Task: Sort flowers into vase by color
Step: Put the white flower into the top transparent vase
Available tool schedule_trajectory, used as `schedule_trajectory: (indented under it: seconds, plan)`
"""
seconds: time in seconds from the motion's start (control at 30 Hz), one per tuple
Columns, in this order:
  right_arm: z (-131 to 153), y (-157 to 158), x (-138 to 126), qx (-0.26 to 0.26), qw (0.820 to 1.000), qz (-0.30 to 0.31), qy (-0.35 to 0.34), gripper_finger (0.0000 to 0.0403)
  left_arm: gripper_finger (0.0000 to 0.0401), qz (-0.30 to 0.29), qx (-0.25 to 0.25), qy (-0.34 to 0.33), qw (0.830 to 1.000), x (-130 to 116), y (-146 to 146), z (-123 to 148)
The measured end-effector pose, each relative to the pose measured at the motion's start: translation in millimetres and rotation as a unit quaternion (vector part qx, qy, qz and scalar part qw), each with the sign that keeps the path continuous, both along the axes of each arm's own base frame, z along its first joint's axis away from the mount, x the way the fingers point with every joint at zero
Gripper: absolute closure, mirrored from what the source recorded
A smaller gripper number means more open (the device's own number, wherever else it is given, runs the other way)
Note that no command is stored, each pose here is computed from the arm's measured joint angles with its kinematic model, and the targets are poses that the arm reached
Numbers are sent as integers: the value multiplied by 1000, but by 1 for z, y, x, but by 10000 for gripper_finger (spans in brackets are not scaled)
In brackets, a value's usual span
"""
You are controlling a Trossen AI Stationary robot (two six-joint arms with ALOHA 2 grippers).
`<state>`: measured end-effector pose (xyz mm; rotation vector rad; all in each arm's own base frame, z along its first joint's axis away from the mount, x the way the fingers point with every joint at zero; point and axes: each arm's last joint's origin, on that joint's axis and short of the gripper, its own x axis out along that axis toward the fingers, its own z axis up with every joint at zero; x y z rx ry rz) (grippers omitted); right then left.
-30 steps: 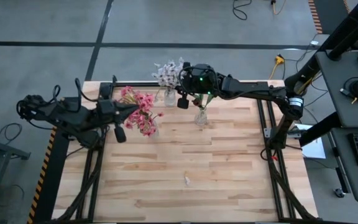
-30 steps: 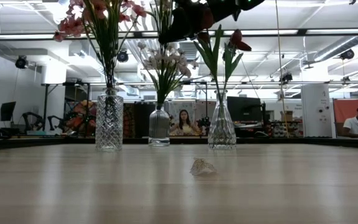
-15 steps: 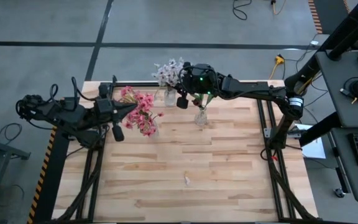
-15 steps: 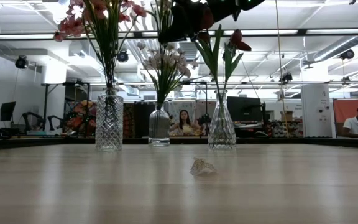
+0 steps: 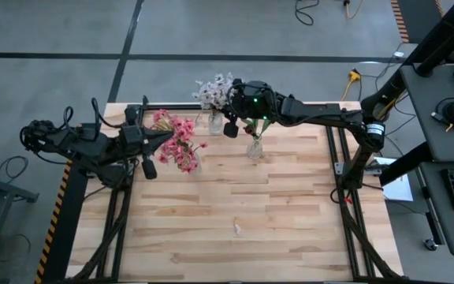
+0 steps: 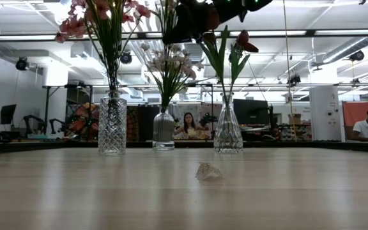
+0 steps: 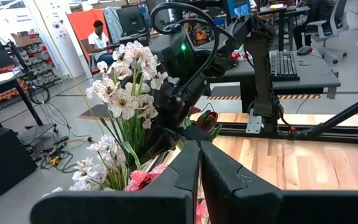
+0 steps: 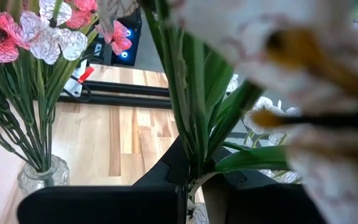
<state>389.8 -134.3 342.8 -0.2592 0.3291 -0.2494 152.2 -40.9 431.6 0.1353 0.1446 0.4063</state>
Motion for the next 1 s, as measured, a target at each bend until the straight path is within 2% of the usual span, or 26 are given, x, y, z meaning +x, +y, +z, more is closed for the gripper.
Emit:
schedule_trajectory:
  seconds: [0.3, 0.47, 1.0]
  plan:
    - [-5, -1, 3, -3, 1000, 1, 0, 385, 401, 0, 0, 0, 1000, 0, 0, 0]
    - [-18, -4, 10, -12, 1000, 2, 16, 385, 401, 0, 0, 1, 1000, 0, 0, 0]
    - [-18, -4, 11, -44, 999, 11, 24, 385, 401, 0, 7, 11, 1000, 1, 0, -3]
